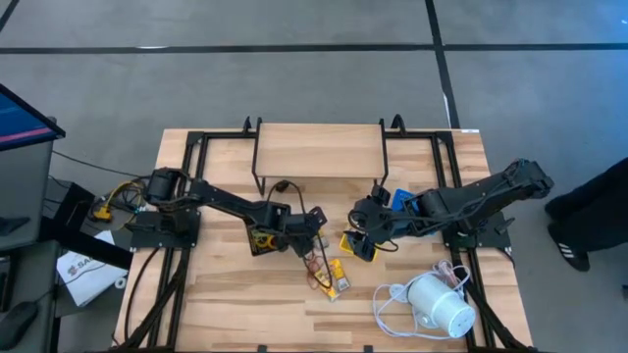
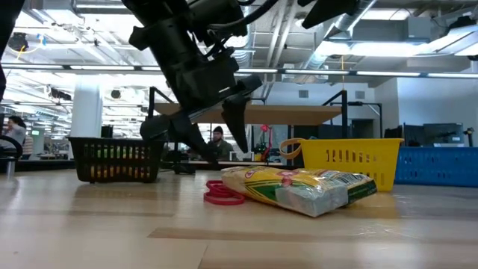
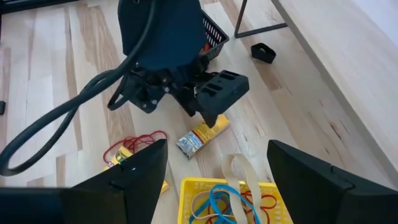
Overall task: Pick & Place Office Desk Supplies
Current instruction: Adjust the black bin
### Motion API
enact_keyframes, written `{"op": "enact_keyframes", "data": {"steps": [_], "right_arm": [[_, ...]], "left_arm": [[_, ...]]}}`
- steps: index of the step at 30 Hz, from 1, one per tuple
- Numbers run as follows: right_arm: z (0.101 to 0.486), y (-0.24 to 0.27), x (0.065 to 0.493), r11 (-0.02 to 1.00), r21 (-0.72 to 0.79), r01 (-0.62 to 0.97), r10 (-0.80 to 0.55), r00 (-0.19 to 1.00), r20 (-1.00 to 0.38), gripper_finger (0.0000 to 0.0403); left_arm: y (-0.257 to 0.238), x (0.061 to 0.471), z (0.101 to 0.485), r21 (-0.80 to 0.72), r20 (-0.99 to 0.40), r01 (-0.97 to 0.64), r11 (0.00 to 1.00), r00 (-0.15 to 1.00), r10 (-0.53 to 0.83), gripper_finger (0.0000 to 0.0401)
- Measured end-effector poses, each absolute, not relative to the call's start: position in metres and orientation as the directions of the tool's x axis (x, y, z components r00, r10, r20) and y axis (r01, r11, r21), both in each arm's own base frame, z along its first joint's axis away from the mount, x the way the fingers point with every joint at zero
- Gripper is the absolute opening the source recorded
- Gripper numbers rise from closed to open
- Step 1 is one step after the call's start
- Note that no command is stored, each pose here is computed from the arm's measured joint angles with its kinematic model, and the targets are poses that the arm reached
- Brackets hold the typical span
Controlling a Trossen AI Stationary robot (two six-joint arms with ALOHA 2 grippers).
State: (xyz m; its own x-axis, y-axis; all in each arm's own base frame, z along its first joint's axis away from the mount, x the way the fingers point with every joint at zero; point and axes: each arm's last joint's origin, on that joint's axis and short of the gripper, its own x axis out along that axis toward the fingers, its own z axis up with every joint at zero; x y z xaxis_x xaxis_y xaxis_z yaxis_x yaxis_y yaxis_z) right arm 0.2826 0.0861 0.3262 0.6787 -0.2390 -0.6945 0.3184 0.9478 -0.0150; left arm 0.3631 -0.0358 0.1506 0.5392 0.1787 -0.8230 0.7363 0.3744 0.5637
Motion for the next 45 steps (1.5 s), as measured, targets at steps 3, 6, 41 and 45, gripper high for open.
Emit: {"op": "enact_keyframes", "data": {"steps": [3, 6, 41, 45], "right_arm": [[0.326, 0.086, 0.283, 0.948, -0.016, 0.318, -0.239, 0.679, -0.695, 0.0274], [0.326, 0.086, 0.283, 0.949, -0.017, 0.316, -0.239, 0.679, -0.695, 0.0274], [0.326, 0.083, 0.285, 0.955, 0.002, 0.296, -0.209, 0.680, -0.703, 0.0274], [0.327, 0.081, 0.286, 0.955, 0.001, 0.297, -0.212, 0.683, -0.699, 0.0274]], "left_arm": [[-0.035, 0.364, 0.152, 0.604, -0.797, 0.724, 0.334, 0.551, 0.247, 0.0228], [-0.034, 0.367, 0.157, 0.629, -0.775, 0.712, 0.313, 0.546, 0.317, 0.0226], [-0.033, 0.373, 0.168, 0.548, -0.833, 0.722, 0.422, 0.515, 0.200, 0.0196], [-0.032, 0.366, 0.173, 0.524, -0.849, 0.712, 0.468, 0.480, 0.221, 0.0192]]}}
